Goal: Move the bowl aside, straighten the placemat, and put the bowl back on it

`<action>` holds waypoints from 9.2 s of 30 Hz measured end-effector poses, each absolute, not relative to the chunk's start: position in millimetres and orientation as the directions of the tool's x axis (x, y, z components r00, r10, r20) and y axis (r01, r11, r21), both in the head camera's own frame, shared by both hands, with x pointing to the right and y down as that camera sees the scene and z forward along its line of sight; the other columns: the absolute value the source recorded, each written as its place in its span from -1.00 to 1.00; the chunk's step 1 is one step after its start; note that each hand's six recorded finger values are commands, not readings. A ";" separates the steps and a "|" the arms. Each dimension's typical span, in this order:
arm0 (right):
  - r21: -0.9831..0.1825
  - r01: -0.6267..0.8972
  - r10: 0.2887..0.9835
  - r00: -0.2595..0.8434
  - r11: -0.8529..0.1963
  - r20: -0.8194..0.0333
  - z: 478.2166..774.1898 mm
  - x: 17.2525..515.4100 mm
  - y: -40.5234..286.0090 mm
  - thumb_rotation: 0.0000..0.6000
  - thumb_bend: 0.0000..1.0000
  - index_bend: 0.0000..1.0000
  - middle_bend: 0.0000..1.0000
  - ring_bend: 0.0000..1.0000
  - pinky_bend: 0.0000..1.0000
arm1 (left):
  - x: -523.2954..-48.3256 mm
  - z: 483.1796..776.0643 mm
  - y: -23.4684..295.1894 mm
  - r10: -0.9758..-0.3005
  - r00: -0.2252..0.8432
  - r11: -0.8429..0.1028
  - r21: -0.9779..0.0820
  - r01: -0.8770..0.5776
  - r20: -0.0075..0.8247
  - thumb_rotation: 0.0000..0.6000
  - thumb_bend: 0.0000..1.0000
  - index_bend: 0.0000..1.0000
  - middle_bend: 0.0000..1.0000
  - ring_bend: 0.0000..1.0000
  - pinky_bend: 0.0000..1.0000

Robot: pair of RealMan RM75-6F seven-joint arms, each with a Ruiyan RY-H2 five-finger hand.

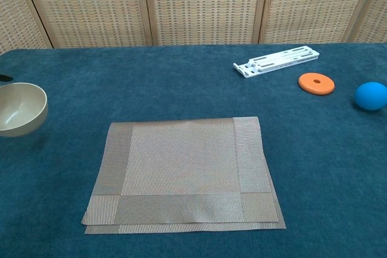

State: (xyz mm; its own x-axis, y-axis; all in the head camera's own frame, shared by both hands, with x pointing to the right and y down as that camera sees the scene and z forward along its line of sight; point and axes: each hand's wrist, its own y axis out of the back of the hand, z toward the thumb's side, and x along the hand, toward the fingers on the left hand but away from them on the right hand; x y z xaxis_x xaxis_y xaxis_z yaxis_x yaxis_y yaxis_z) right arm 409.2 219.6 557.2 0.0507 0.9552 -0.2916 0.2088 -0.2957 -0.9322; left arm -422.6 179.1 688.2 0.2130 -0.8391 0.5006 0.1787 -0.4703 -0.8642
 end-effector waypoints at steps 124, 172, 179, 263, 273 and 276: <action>-0.920 0.263 0.956 0.033 -0.290 -0.292 550.3 414.4 217.4 1.00 -0.72 -0.74 -1.00 -1.00 -1.00 | -244.3 684.7 264.7 -0.658 0.569 -0.524 -0.843 0.126 0.494 1.00 -0.18 0.25 -1.00 -1.00 -1.00; -0.929 0.248 0.944 -0.114 -0.275 -0.310 564.0 456.4 197.9 1.00 -0.72 -0.75 -1.00 -1.00 -1.00 | -208.9 664.9 -7.2 -0.878 0.276 -0.405 -0.914 0.008 0.391 1.00 -0.18 0.24 -1.00 -1.00 -1.00; -0.929 0.240 0.941 -0.124 -0.280 -0.316 567.0 458.7 197.0 1.00 -0.72 -0.74 -1.00 -1.00 -1.00 | -223.9 672.9 -35.4 -0.902 0.194 -0.386 -0.922 0.038 0.386 1.00 -0.36 -0.22 -1.00 -1.00 -1.00; -0.745 0.234 0.751 0.440 -0.625 -0.492 657.8 175.8 266.9 1.00 -0.86 -0.76 -1.00 -1.00 -1.00 | -433.6 564.6 211.8 -0.931 0.058 -0.363 -0.931 -0.031 0.361 1.00 -0.72 -1.00 -1.00 -1.00 -1.00; -0.739 0.243 0.760 0.390 -0.629 -0.519 680.7 161.7 271.0 1.00 -0.86 -0.79 -1.00 -1.00 -1.00 | -438.1 569.6 207.7 -0.928 0.040 -0.373 -0.927 -0.038 0.371 1.00 -0.72 -1.00 -1.00 -1.00 -1.00; -0.735 0.245 0.760 0.378 -0.632 -0.528 686.4 159.6 272.9 1.00 -0.86 -0.80 -1.00 -1.00 -1.00 | -439.2 570.3 207.0 -0.927 0.036 -0.374 -0.927 -0.040 0.373 1.00 -0.72 -1.00 -1.00 -1.00 -1.00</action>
